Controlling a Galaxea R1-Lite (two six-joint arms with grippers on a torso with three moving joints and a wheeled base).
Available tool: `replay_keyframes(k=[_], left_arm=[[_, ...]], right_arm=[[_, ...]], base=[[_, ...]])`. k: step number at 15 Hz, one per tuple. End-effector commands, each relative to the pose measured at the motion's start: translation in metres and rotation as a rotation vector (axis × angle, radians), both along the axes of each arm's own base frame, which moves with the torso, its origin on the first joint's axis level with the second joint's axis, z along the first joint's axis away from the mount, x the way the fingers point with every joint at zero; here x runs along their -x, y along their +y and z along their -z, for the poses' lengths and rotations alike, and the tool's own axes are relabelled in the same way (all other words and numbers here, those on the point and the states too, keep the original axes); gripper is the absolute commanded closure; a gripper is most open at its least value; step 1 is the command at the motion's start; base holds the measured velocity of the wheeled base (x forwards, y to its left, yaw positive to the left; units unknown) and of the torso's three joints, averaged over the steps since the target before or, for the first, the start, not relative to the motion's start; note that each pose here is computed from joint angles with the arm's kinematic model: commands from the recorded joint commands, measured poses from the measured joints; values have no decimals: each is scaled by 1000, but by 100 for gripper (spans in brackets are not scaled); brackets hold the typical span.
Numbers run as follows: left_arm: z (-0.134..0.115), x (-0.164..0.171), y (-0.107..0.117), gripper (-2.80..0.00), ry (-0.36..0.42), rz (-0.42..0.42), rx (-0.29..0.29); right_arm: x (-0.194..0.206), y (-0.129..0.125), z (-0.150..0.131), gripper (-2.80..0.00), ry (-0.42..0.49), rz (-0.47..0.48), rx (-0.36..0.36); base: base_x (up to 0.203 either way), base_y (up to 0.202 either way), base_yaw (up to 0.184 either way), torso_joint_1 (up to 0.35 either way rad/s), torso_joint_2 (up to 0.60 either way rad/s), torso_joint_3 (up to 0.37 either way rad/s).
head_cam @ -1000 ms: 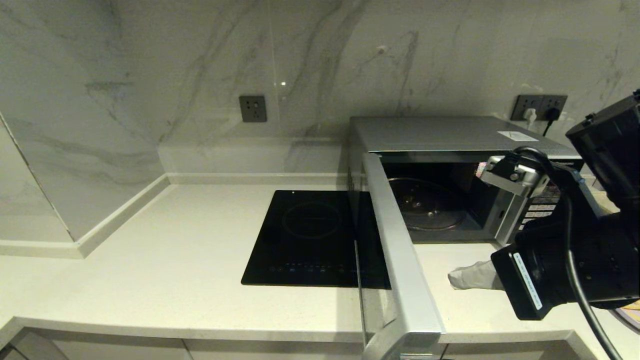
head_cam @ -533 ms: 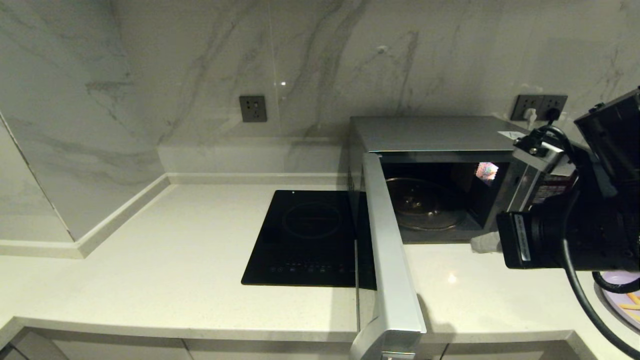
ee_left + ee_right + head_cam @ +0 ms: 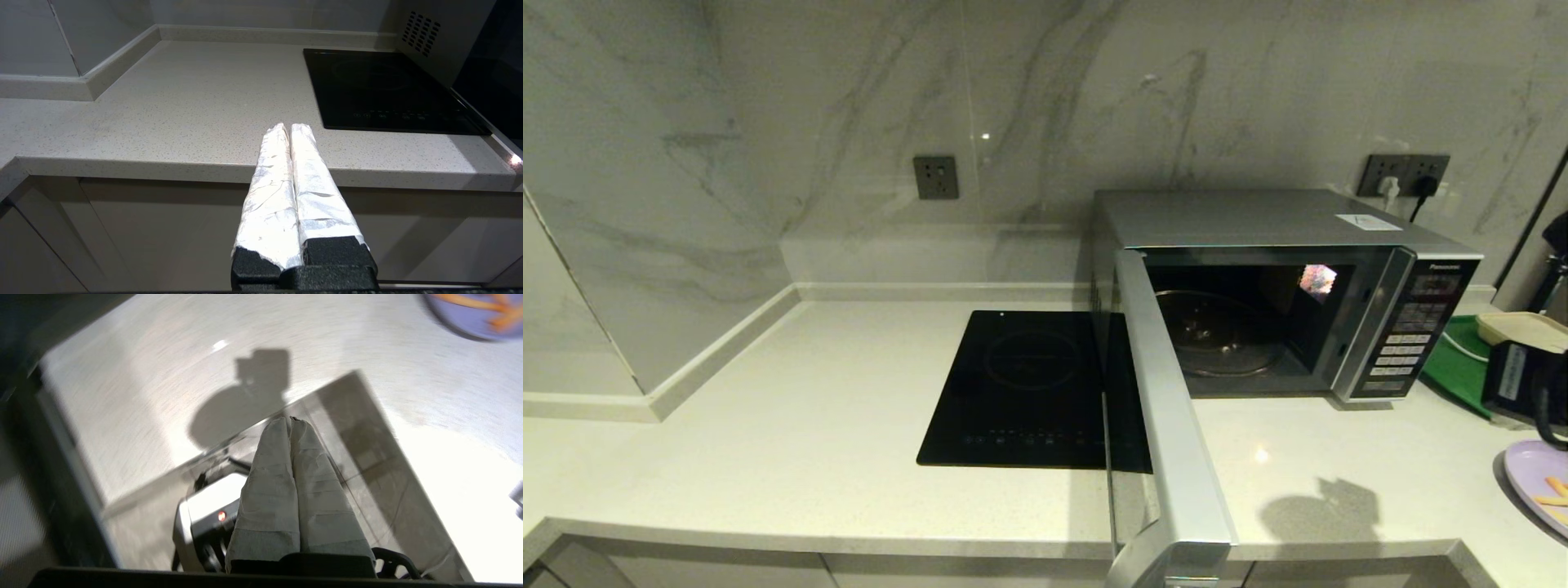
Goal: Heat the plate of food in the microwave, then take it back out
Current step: Put the plate in the microwave oven
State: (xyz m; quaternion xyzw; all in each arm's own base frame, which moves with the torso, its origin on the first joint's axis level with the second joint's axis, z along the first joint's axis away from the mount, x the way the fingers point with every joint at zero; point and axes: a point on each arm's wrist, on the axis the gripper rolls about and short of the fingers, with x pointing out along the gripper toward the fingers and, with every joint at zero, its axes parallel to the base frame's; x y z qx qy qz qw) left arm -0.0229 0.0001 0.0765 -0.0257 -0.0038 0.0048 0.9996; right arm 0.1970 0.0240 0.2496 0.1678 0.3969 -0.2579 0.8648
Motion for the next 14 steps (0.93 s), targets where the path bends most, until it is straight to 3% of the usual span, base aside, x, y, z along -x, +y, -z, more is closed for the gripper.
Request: replay_keyframes(k=[1, 5, 9, 10, 14], left_arm=[[0, 0, 0, 0, 0, -1, 1], [0, 0, 0, 0, 0, -1, 1], [0, 0, 0, 0, 0, -1, 1], [0, 0, 0, 0, 0, -1, 2], [0, 0, 0, 0, 0, -1, 2]], right_arm=[[0, -38, 2, 0, 16, 197, 5], [6, -96, 16, 0, 95, 447, 16], [1, -145, 39, 0, 160, 627, -5], [-1, -150, 46, -280, 180, 638, -9], [-7, -183, 73, -280, 224, 741, -33]], base=[[0, 0, 0, 0, 0, 0], [0, 0, 0, 0, 0, 0], [0, 0, 0, 0, 0, 0], [0, 0, 0, 0, 0, 0], [0, 0, 0, 0, 0, 0]])
